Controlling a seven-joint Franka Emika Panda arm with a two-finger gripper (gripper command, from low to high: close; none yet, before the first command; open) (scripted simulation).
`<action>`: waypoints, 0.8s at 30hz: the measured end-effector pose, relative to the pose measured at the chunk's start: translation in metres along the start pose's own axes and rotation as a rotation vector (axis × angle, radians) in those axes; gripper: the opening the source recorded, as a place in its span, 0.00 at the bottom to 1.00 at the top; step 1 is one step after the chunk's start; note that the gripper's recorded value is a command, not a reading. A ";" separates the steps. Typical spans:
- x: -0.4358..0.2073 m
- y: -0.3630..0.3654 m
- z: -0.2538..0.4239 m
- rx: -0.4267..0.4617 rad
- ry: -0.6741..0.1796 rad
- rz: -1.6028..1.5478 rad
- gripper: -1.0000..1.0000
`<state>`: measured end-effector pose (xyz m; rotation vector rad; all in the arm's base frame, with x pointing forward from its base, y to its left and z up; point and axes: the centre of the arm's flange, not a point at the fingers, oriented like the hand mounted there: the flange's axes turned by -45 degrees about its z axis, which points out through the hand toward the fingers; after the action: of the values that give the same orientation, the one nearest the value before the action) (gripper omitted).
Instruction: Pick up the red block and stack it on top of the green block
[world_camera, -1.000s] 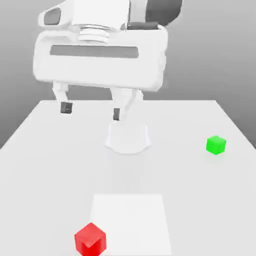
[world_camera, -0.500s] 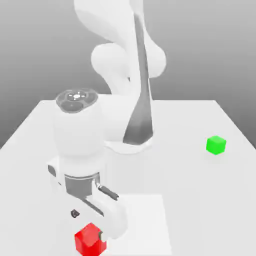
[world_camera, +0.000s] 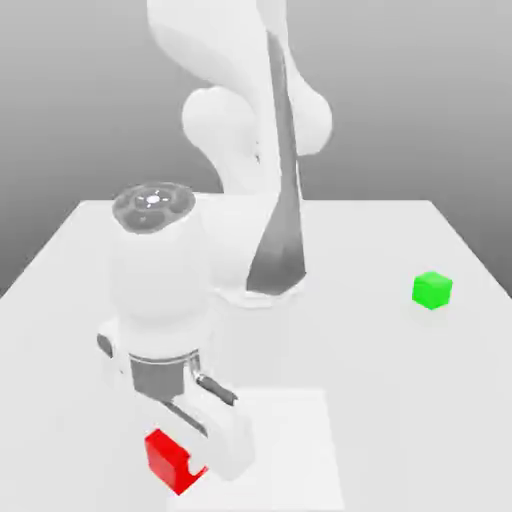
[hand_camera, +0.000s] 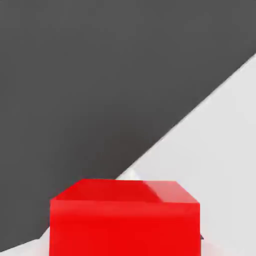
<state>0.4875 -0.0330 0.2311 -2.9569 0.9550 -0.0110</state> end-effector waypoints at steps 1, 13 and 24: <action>-0.016 -0.019 -0.010 0.015 -0.003 -0.053 0.00; -0.288 -0.157 -0.086 0.105 -0.047 -0.771 0.00; -0.512 -0.107 -0.059 0.047 -0.055 -1.397 0.00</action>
<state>0.1338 0.3514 0.2961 -2.8368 -1.1554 0.0118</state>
